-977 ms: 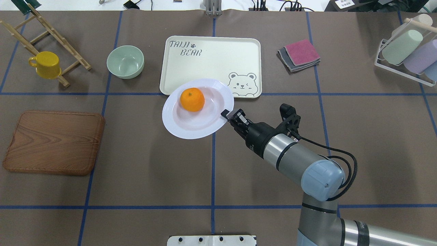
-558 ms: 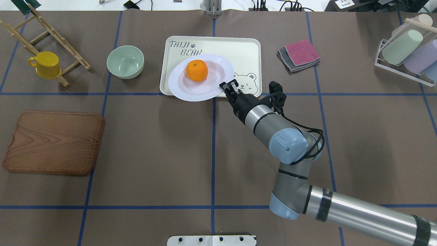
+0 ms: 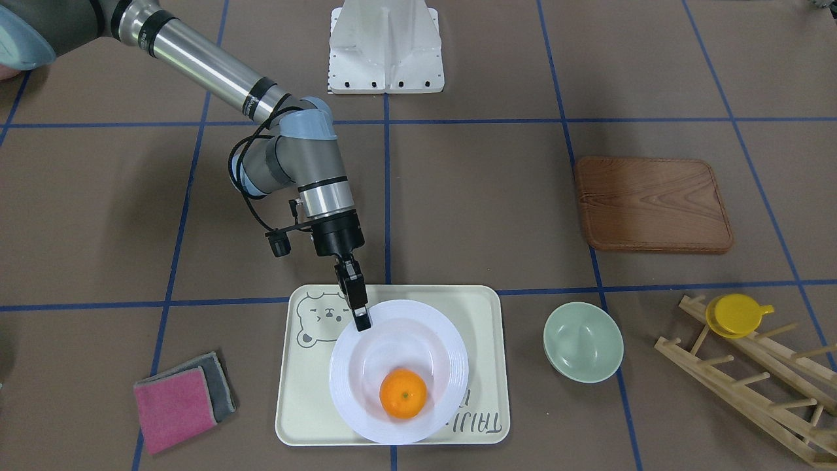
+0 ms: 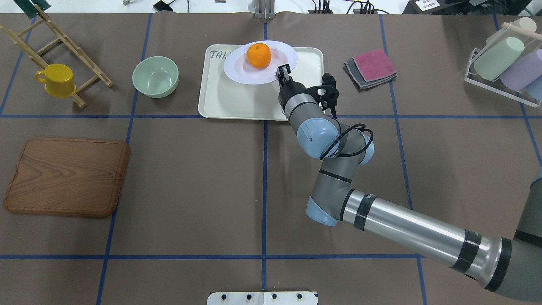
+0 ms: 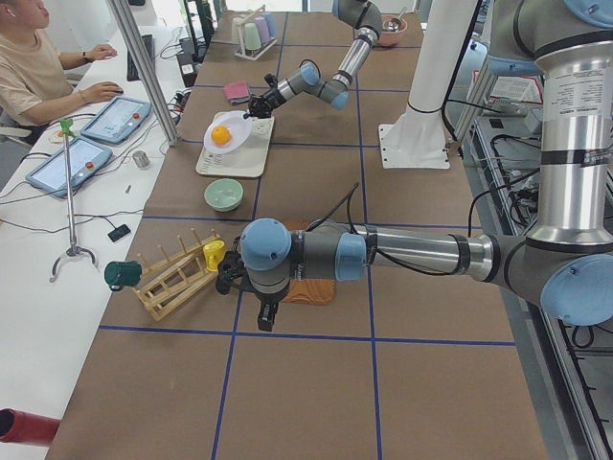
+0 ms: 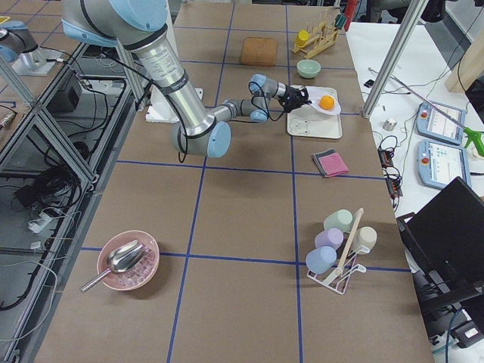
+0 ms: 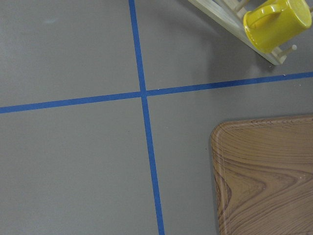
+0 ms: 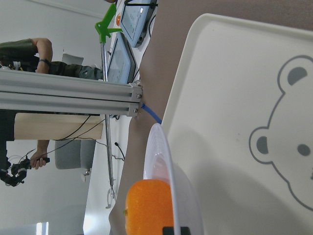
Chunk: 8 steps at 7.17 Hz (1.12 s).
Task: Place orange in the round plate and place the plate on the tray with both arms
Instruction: 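Slide the plate with the orange onto the cream bear tray, then release the plate rim and lift the right gripper away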
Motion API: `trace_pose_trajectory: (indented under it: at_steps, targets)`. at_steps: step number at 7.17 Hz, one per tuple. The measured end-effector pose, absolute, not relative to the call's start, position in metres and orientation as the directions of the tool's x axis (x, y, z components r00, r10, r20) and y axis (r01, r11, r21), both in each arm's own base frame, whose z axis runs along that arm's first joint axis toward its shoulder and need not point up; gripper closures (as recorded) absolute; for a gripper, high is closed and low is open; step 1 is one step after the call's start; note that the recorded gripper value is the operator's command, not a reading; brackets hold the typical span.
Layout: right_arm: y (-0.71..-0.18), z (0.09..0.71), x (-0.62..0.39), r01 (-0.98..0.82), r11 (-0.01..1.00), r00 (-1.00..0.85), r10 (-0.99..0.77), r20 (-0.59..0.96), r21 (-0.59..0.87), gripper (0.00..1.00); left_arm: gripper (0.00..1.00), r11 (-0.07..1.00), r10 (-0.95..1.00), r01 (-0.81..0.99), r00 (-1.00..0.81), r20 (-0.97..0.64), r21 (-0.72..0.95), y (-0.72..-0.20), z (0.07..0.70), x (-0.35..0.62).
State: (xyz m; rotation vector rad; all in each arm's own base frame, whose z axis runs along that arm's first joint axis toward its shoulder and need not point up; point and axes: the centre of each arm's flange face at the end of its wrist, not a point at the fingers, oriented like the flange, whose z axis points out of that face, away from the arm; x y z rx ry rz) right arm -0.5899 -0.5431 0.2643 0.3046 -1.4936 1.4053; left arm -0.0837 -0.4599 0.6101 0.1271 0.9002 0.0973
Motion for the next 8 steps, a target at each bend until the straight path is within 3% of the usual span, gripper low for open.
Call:
trace_pose_trajectory:
  at_steps: [2, 4, 6, 8]
  targets:
    - [-0.536, 0.258, -0.592, -0.783, 0.38, -0.332, 0.415, 0.847, -0.493, 0.0, 0.0, 0.988, 0.138, -0.032, 0.618, -0.774, 0.151, -0.46, 0.61, -0.083]
    - [-0.513, 0.245, -0.569, -0.766, 0.549, -0.123, 0.386, 0.914, -0.335, 0.0, 0.0, 0.988, 0.137, -0.032, 0.618, -0.774, 0.15, -0.46, 0.611, -0.083]
    - [-0.507, 0.229, -0.522, -0.659, 0.747, 0.224, 0.31, 0.924, -0.091, 0.0, 0.0, 0.989, 0.134, -0.033, 0.623, -0.771, 0.146, -0.459, 0.613, -0.084]
    - [-0.528, 0.223, -0.428, -0.471, 0.881, 0.463, 0.204, 0.863, 0.044, 0.0, 0.0, 0.993, 0.102, -0.017, 0.636, -0.765, 0.119, -0.457, 0.615, -0.085]
